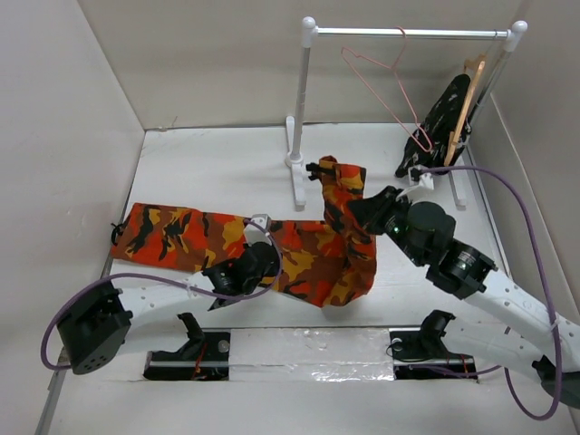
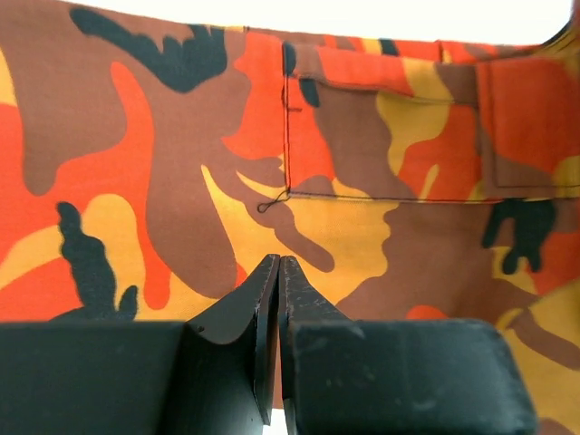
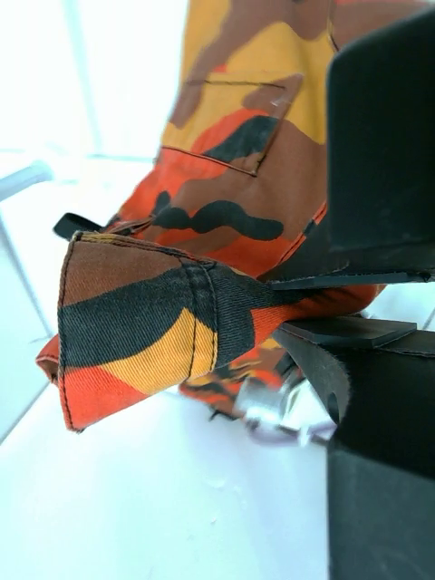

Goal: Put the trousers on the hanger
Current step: Fold the trousers at the center of the board.

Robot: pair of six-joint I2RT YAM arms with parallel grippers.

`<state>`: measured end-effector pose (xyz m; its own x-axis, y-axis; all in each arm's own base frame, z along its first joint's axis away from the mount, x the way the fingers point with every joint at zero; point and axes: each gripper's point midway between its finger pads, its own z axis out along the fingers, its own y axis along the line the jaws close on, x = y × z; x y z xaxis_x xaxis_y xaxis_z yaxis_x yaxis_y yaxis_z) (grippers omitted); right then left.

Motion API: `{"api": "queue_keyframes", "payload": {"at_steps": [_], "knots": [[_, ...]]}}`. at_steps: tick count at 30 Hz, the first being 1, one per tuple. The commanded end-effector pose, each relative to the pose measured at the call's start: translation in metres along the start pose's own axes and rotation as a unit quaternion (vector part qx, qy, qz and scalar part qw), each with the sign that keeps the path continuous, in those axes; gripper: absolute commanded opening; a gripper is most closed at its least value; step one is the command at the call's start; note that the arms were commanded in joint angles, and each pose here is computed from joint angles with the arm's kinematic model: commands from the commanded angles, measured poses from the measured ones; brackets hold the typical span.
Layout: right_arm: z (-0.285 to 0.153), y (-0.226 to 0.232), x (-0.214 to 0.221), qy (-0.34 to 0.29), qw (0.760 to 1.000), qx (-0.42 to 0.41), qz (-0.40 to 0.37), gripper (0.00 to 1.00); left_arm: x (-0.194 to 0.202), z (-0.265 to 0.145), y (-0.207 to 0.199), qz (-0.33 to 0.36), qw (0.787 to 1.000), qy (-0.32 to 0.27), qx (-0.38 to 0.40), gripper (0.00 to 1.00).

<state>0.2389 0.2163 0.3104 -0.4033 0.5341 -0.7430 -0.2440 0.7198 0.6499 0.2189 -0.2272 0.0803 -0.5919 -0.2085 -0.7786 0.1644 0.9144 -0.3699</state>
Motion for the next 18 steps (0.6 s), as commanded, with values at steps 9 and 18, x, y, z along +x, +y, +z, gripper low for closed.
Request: {"api": "queue_keyframes", "payload": {"at_steps": [9, 18], "knots": [[-0.050, 0.097, -0.141, -0.134, 0.982, -0.134, -0.005, 0.00, 0.046, 0.031, -0.079, 0.008, 0.996, 0.039, 0.077, 0.00], [-0.063, 0.114, -0.153, -0.128, 0.980, -0.154, -0.017, 0.00, 0.066, 0.066, -0.196, 0.032, 0.984, 0.063, 0.163, 0.00]]}}
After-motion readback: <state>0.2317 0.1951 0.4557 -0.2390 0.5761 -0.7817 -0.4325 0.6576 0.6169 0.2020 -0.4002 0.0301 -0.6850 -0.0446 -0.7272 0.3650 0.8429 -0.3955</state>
